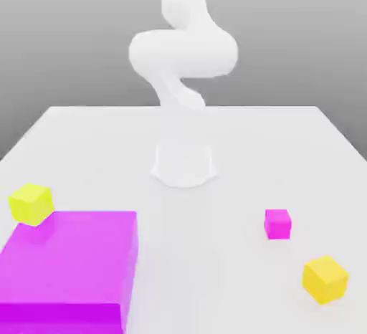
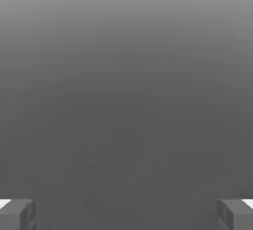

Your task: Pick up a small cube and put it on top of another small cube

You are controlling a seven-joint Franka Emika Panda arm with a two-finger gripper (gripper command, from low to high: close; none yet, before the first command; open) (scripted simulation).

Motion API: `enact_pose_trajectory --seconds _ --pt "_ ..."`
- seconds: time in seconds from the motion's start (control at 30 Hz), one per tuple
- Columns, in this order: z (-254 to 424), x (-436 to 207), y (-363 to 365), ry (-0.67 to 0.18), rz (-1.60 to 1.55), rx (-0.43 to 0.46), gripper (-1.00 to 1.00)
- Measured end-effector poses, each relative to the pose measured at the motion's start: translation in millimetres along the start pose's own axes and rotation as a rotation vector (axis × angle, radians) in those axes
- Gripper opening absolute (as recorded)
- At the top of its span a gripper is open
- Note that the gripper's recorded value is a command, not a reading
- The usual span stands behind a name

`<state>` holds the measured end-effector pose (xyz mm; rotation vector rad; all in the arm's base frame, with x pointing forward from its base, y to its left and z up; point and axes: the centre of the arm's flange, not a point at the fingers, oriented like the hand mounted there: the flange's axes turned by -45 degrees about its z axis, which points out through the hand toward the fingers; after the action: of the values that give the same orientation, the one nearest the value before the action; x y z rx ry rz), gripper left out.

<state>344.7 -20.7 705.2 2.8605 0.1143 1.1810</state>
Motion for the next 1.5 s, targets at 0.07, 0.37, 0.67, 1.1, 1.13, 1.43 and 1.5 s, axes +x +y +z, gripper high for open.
enact_pose_trajectory --seconds 0.07,0.37,0.67,1.1,1.13,1.43,1.5 --pt "3.1 -6.0 16.8 -0.016 -0.085 -0.008 0.00" --pt "23.6 -37.4 83.8 -0.103 -0.446 -0.012 0.00" --pt "54.7 -77.4 141.7 -0.201 -0.811 0.041 0.00" --pt "114.9 -148.6 204.6 -0.318 -1.349 0.228 0.00" --pt "120.1 -154.7 208.3 -0.324 -1.390 0.248 0.00" --pt "168.7 -212.2 233.3 -0.348 -1.767 0.461 0.00" --pt "179.8 -225.6 236.9 -0.344 -1.851 0.516 0.00"
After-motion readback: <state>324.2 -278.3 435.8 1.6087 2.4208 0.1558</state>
